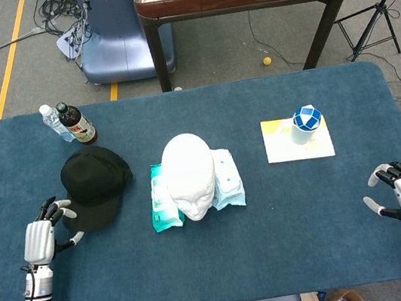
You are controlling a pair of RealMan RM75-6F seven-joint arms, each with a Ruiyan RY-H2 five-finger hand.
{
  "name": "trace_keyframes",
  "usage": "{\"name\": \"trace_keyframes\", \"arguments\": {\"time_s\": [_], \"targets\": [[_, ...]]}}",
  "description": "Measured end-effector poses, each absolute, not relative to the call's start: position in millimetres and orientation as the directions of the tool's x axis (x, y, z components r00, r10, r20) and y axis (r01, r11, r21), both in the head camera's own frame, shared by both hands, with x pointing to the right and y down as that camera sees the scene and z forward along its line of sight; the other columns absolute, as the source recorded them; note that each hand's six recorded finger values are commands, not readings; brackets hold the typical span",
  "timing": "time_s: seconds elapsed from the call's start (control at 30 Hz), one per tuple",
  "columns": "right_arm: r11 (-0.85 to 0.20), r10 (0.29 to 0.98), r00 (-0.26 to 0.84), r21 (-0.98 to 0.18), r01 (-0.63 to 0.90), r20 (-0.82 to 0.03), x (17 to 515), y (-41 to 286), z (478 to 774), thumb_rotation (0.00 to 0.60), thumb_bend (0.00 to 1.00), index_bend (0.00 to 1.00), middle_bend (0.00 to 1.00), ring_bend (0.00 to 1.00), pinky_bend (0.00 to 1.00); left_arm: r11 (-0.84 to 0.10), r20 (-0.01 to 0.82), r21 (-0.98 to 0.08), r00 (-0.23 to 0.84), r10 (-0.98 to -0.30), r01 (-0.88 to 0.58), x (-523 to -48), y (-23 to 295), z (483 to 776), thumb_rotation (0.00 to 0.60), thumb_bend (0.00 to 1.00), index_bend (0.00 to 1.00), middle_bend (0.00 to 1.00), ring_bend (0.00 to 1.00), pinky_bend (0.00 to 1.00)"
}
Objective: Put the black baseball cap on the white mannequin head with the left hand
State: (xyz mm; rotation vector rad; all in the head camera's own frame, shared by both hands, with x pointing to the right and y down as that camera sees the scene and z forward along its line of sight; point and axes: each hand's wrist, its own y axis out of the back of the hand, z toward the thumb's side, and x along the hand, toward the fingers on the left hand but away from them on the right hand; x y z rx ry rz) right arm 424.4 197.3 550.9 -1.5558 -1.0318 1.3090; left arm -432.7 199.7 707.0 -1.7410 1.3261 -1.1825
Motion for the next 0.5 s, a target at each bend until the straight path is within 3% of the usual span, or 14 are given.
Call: {"name": "trace_keyframes", "arguments": {"time_s": [0.5], "targets": [[-0.312,0.946,0.117,-0.947,0.075,-0.302,424.8,197.3,550.6,0.6,0.2,0.54,0.48,0.38,0.66,-0.25,0.238,-0.88,0.081,-0.968,-0.404,-429.5,197.1,703.9,0.6,0.22,0.6,0.29,0.13,0.36]]}}
